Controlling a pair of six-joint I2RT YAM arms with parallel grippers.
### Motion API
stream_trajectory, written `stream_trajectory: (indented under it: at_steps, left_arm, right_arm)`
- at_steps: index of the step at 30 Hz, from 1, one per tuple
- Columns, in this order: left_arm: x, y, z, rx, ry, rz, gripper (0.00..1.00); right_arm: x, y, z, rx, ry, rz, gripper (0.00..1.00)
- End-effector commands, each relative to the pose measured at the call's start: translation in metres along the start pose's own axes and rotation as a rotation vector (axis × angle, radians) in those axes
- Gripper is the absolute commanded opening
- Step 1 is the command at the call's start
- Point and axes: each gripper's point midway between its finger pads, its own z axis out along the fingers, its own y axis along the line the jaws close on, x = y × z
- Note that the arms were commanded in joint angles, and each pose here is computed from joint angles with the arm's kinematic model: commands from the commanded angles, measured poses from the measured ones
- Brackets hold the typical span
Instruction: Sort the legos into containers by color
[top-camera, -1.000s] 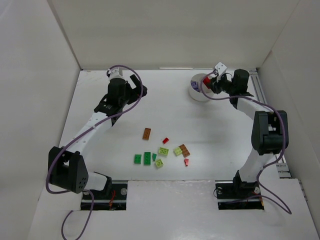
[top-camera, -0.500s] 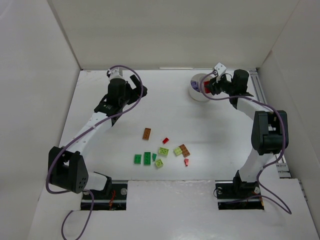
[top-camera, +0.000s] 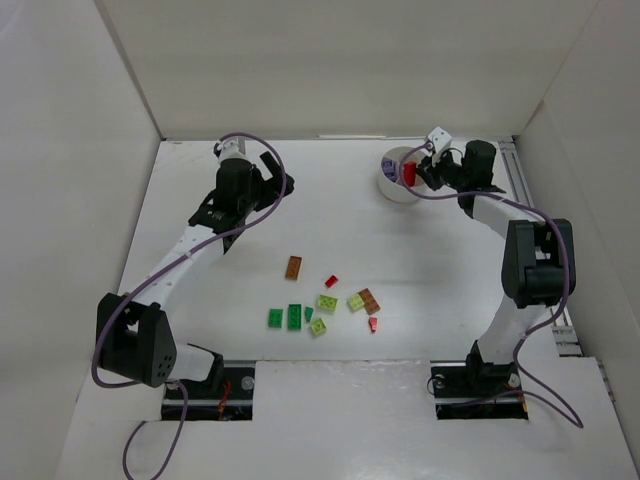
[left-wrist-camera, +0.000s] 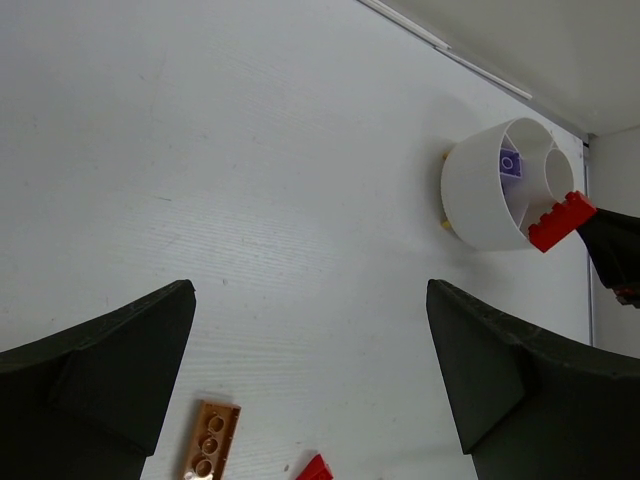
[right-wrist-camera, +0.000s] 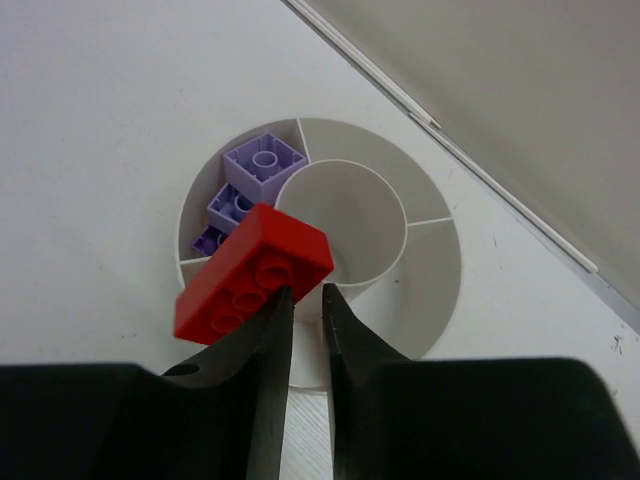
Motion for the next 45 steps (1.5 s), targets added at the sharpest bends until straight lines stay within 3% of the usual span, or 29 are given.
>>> stream_trajectory:
  at_steps: [1, 7, 14, 19, 24, 28, 29, 30, 31, 45]
  left_arm:
    - [-0.014, -0.006, -0.010, 0.025, -0.050, 0.001, 1.00]
    - [-0.014, -0.006, -0.010, 0.025, -0.050, 0.001, 1.00]
    - [-0.016, -0.008, -0.010, 0.032, -0.057, -0.009, 1.00]
    - [-0.014, -0.007, -0.010, 0.026, -0.050, -0.009, 1.00]
    - [-0.013, -0.006, -0.012, 0.026, -0.050, -0.009, 1.00]
    - [-0.013, -0.005, -0.012, 0.025, -0.050, 0.001, 1.00]
    - [-0.014, -0.004, -0.012, 0.018, -0.056, 0.000, 1.00]
    - [-0.014, -0.004, -0.012, 0.018, -0.056, 0.011, 1.00]
    - [-0.014, -0.004, -0.012, 0.018, -0.056, 0.011, 1.00]
    - [-0.010, -0.004, -0.009, 0.026, -0.038, 0.021, 1.00]
  right_arm:
    - [-0.002, -0.020, -0.001, 0.074, 0.016, -0.018, 0.22]
    - [-0.028, -0.029, -0.010, 0.173, -0.007, -0.057, 0.15]
    - [-0.024, -0.034, -0.011, 0.246, 0.002, -0.021, 0.17]
    - [-0.050, -0.036, -0.026, 0.313, -0.029, -0.027, 0.29]
    - [-0.061, -0.030, -0.062, 0.403, -0.045, 0.068, 0.42]
    - [-0.047, -0.005, -0.061, 0.321, 0.006, 0.132, 0.64]
    - [-0.044, -0.001, -0.060, 0.300, 0.015, 0.139, 0.72]
    - [-0.043, 0.004, -0.058, 0.287, 0.025, 0.143, 0.89]
    - [-0.039, 0.012, -0.053, 0.256, 0.045, 0.152, 1.00]
    - [-0.012, -0.006, -0.024, 0.348, 0.187, 0.176, 1.00]
